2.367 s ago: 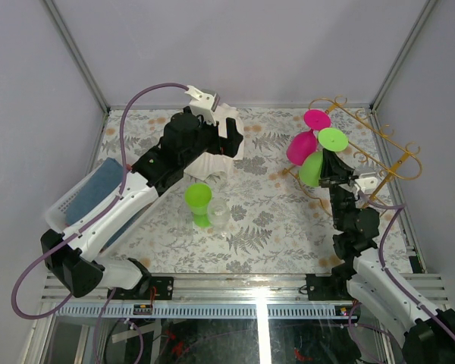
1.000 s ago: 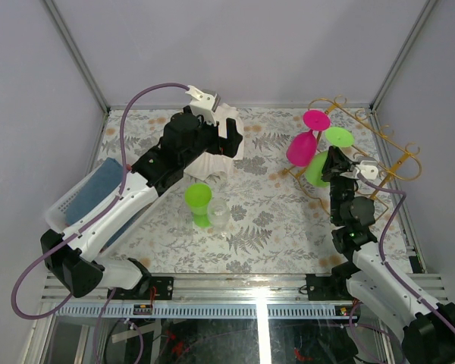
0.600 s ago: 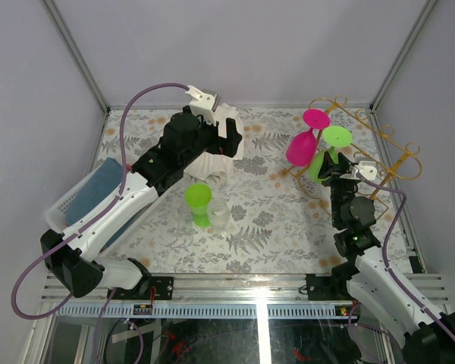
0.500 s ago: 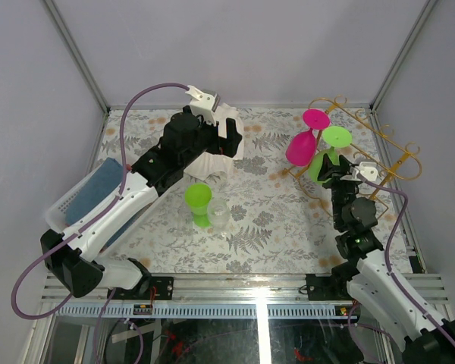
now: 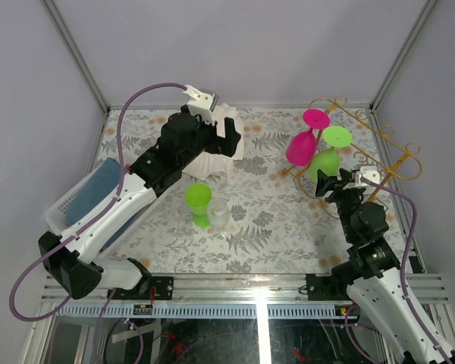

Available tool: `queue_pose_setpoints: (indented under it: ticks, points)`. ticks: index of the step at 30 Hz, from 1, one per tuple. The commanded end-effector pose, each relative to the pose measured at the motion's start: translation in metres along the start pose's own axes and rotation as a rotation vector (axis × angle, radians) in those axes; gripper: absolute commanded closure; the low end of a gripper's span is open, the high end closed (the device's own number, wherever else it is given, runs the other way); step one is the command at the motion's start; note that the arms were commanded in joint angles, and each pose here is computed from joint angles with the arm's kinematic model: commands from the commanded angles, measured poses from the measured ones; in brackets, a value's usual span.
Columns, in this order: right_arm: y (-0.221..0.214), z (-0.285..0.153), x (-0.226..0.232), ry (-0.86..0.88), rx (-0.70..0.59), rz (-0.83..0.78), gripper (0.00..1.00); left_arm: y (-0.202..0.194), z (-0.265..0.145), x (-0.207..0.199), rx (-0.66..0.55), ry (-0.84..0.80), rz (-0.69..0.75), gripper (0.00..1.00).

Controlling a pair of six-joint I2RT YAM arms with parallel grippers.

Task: Place the wine glass upside down on the wine glass rack
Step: Turn the wine glass upside down at the wine rack.

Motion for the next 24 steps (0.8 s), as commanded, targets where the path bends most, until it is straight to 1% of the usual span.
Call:
queue_pose_setpoints:
  ticks: [1, 7, 11, 18, 24]
  points:
    - [0.001, -0.014, 0.018, 0.14, 0.079, -0.021, 0.31, 0.019, -0.007, 0.0, -0.071, 0.003, 0.011, 0.0]
    - [-0.014, -0.022, 0.043, 0.303, 0.151, -0.015, 0.31, 0.02, -0.009, -0.001, -0.076, 0.002, 0.01, 0.0]
    - [-0.032, -0.022, 0.052, 0.367, 0.21, -0.022, 0.31, 0.021, -0.009, -0.001, -0.081, 0.003, 0.01, 0.0]
    - [-0.052, -0.018, 0.066, 0.412, 0.279, -0.052, 0.33, 0.022, -0.009, 0.001, -0.083, 0.011, 0.014, 0.0]
    - [-0.073, -0.014, 0.091, 0.42, 0.344, -0.174, 0.34, 0.021, -0.009, 0.002, -0.081, 0.017, 0.017, 0.0]
Point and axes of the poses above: each gripper's point midway between its finger pads, its own z axis out along the fingers, its own x axis along the line the jaws close on, y = z × x, the point moved 2 cm from there along -z, back along the fingers, and after that the axes turned 2 degrees about -z, right-handed, at the moved point
